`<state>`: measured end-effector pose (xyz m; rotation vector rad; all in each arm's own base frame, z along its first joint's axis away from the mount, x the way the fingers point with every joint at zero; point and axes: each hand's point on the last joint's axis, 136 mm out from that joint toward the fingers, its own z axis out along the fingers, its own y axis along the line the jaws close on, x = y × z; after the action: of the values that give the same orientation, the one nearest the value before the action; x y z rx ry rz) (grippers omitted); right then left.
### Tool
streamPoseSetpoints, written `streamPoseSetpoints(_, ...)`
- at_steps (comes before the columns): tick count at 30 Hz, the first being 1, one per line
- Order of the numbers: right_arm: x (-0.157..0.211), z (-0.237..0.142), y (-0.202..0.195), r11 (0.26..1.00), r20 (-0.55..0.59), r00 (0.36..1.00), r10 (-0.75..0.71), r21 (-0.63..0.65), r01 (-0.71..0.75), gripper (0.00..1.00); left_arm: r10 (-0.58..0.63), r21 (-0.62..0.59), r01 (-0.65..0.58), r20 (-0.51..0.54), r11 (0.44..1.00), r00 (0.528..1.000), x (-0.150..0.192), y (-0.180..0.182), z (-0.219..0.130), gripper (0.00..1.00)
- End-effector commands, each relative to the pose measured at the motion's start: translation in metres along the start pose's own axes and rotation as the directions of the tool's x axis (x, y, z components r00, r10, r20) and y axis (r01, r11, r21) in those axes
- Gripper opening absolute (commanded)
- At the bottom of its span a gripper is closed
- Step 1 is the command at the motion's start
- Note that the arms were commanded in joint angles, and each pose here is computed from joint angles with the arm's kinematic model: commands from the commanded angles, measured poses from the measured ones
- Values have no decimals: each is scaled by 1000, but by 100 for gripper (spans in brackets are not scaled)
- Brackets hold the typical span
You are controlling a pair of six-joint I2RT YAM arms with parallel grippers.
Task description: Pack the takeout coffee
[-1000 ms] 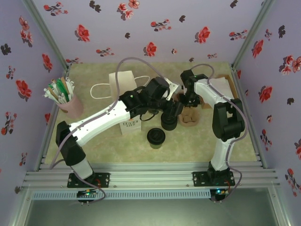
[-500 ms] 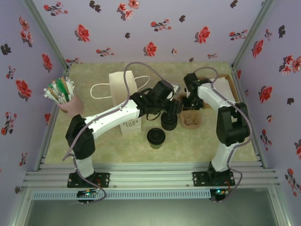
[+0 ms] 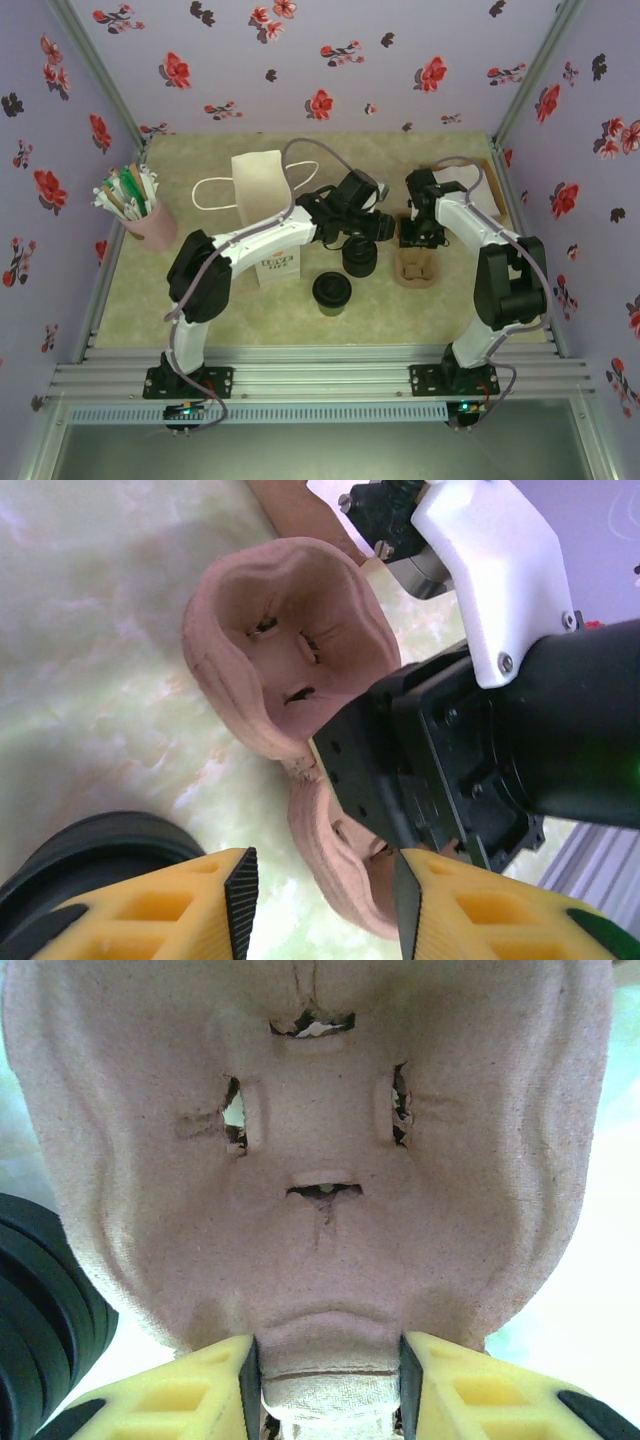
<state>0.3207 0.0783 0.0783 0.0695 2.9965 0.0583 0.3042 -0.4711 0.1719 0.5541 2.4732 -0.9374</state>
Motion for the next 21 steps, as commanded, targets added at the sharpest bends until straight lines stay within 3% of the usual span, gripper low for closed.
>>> streamPoseSetpoints(1, 11, 2, -5, 999, -30, 999, 36, 8, -36, 40, -71, 102, 71, 2, 992, 997, -16, -11, 8, 42)
streamPoseSetpoints(9, 11, 4, -4, 999, -32, 999, 39, 0, -39, 40, -211, 178, 217, -55, 960, 976, -24, 2, 33, 43)
streamPoseSetpoints(21, 12, 5, -4, 999, -34, 999, 39, -1, -39, 40, -302, 189, 319, -112, 929, 947, -24, 8, 61, 45)
